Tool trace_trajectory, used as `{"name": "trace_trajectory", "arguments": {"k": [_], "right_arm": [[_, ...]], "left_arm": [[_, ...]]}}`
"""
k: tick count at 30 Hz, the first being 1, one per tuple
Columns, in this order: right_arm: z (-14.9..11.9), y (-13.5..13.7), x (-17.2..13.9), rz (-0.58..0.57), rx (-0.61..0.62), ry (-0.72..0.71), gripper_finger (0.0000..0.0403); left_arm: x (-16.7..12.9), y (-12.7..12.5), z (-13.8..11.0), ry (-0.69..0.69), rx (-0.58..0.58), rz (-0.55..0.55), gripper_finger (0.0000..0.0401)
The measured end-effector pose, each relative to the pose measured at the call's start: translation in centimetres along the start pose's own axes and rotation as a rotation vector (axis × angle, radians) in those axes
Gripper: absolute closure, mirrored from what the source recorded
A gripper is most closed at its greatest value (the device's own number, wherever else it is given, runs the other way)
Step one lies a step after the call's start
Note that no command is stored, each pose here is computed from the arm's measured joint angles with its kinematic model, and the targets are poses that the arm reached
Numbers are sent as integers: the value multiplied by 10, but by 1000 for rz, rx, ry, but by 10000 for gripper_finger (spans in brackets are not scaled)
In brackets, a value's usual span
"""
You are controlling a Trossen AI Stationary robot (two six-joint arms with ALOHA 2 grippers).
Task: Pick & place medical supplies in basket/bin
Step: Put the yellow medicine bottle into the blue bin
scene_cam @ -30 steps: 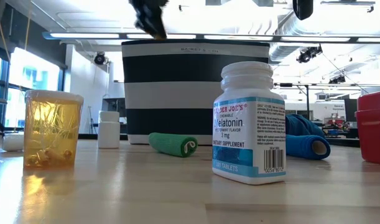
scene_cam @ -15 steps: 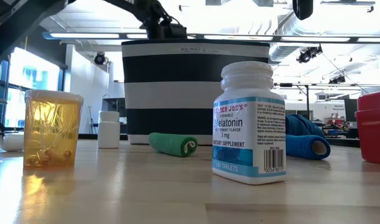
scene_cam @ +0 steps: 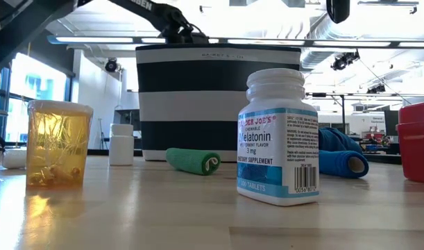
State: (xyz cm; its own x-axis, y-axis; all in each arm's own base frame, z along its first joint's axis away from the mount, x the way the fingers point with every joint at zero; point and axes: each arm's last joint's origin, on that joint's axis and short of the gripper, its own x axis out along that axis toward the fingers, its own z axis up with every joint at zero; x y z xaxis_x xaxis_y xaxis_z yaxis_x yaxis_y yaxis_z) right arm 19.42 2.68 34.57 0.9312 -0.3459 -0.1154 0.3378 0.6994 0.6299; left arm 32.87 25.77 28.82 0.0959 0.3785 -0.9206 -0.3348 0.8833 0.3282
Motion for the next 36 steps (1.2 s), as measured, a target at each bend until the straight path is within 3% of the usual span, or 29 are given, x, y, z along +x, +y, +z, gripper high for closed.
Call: {"name": "trace_trajectory", "arguments": {"k": [9,19,30,36], "right_arm": [[-1,0,0,11,17,25,322],[-3,0,0,27,34,56,322],[-3,0,0,28,29,62,322],[-3,0,0,34,10,69,322]], "left_arm": [[14,-5,-5,37,1,21,129],[16,-1,-4,59,-56,166,118],[15,-5,-6,87,-50,156,121],[9,-11,-7,100,-52,94,121]]}}
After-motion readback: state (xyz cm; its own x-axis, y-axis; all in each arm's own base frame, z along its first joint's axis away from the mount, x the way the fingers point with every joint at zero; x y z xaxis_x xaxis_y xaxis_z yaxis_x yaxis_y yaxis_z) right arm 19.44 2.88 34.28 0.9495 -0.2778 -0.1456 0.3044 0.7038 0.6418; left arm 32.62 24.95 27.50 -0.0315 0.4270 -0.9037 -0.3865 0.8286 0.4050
